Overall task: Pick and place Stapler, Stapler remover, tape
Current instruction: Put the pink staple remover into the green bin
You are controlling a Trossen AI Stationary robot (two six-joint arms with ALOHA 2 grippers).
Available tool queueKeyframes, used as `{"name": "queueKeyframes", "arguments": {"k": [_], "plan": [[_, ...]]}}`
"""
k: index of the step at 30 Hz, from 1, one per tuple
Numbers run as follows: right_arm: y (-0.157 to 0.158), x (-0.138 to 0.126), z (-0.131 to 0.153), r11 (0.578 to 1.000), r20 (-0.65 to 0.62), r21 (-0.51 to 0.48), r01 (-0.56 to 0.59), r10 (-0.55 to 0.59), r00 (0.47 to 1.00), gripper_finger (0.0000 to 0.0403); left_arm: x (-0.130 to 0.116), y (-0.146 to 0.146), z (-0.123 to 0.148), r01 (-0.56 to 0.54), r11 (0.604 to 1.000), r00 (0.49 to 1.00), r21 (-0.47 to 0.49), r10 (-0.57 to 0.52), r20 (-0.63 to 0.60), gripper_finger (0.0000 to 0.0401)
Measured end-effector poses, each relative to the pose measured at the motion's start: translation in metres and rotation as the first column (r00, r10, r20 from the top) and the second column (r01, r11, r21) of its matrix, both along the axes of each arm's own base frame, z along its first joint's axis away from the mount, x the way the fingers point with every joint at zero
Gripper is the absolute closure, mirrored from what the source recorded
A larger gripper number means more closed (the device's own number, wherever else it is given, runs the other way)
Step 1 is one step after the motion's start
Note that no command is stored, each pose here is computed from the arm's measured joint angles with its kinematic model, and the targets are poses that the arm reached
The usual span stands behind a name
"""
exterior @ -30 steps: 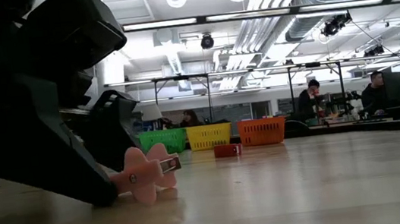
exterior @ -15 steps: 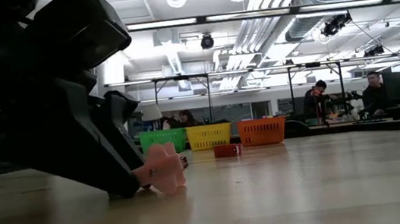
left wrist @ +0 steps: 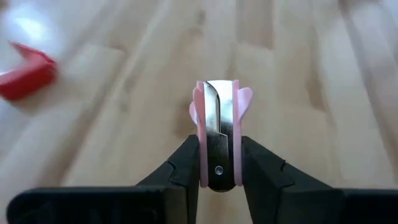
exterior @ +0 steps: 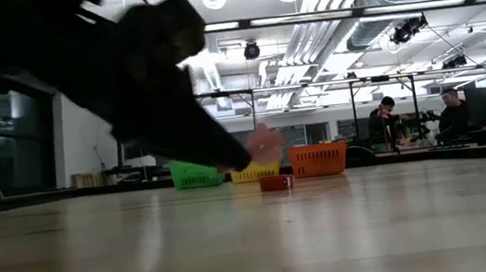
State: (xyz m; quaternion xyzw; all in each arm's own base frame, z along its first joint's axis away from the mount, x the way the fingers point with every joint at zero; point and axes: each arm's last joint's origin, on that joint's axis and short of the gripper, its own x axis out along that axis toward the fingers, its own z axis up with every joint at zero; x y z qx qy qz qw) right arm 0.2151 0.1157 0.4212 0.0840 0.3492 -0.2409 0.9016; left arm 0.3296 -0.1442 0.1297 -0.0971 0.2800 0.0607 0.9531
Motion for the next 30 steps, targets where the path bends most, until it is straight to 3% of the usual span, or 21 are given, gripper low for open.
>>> {"name": "queueKeyframes", "arguments": {"k": [5,12,21,30], "plan": [[-0.001,0.000,0.000,1.000,0.019,-0.010,0.022,-0.021,1.000,0.0142,0.011,0.039,0.013,-0.117,0.993,0.993,-0.018,0.117,0.013,0.0318],[-0.004,0.001,0.002,0.995,0.076,-0.057,0.085,-0.081,0.994,0.0142,0.014,0.115,0.042,-0.276,0.958,0.961,0.073,0.276,0.014,0.0318],[-0.018,0.007,0.003,0.983,0.098,-0.060,0.171,-0.164,0.981,0.0142,-0.006,0.225,0.057,-0.577,0.807,0.813,0.129,0.582,-0.006,0.0318],[-0.032,0.013,0.003,0.969,0.105,-0.050,0.240,-0.234,0.967,0.0142,-0.034,0.304,0.057,-0.694,0.717,0.718,0.062,0.696,-0.017,0.0318]]}}
